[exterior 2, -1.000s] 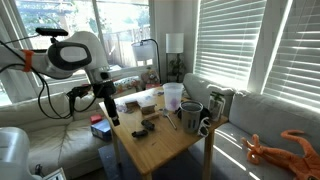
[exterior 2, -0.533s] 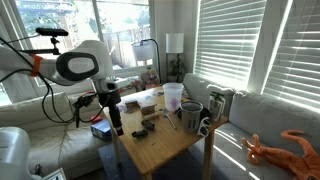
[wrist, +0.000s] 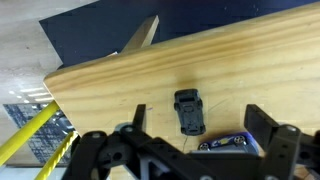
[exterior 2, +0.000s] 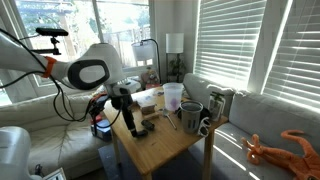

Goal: Flip the toy cars to make them stand on wheels starting with the toy car at the bottom of the table surface

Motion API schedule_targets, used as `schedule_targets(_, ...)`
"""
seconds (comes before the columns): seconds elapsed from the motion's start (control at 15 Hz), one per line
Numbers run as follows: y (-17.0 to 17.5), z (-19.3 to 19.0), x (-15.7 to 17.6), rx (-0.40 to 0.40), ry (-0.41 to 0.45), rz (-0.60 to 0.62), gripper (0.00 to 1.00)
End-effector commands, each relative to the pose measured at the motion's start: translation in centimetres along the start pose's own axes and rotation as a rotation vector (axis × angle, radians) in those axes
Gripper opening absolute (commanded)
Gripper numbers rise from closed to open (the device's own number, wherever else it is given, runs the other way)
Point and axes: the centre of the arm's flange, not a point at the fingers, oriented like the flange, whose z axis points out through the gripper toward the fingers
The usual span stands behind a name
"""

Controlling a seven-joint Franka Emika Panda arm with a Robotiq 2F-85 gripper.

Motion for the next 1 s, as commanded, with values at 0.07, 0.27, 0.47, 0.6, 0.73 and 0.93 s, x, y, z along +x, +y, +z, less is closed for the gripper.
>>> schedule_targets(0.07,1.2,2.4,-1.3,0.04,-0.04,-0.008,1.0)
schedule_targets(0.27,1.9,2.7,-1.3,0.049,-0.067,-0.026,1.0)
schedule_targets(0.47,2.2,3.0,-1.2,0.052,-0.076,-0.039,0.86)
schedule_targets(0.6,2.2,3.1,-1.2,0.055,-0.08,-0.043,0.68)
schedule_targets(0.73,2.2,3.2,-1.2,0.058,-0.083,-0.048,0.53)
schedule_targets(0.93,2.2,3.2,-1.3,0.063,-0.09,-0.054,0.32)
